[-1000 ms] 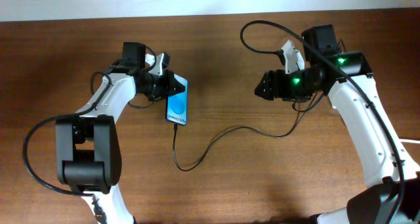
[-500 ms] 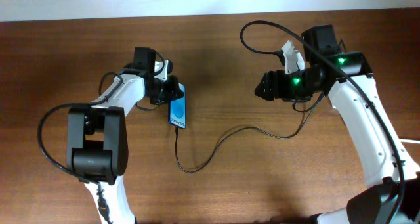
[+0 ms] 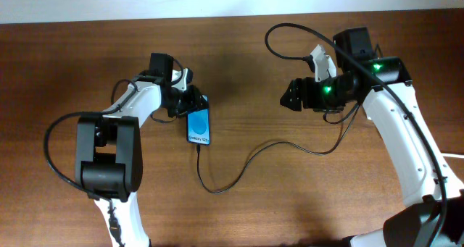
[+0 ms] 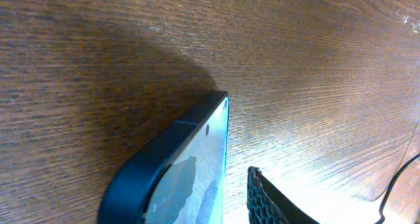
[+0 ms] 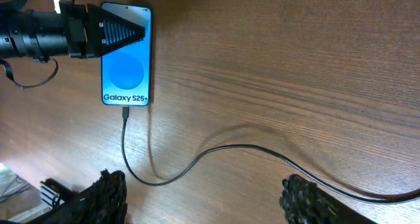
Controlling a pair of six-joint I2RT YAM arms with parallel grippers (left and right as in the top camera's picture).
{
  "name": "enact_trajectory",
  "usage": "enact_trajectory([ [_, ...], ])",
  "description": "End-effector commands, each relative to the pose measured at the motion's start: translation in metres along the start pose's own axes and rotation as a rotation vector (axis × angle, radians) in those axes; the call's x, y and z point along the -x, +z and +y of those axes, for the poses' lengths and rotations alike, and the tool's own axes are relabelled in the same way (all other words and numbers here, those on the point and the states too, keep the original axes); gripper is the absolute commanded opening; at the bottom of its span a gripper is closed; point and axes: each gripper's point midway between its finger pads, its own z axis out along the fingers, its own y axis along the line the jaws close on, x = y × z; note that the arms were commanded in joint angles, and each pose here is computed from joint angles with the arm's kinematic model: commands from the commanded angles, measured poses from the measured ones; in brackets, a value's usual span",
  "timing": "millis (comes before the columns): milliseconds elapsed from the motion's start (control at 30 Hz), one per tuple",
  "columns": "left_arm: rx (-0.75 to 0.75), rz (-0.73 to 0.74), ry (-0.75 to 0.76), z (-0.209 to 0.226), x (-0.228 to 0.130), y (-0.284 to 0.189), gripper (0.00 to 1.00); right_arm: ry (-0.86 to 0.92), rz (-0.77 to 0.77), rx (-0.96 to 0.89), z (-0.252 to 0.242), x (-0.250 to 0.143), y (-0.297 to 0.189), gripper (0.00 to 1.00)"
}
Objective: Plug charger to phone and switch on socket
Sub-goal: 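Open the left gripper and lift it off the phone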
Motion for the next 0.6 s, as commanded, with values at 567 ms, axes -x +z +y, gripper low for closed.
enact_trajectory([
  [567,0.439,0.011,-0.001,0.057,-0.015,-0.023,0.6,-0.037,0.007,-0.013,-0.001,-0.003,-0.001,0.81],
])
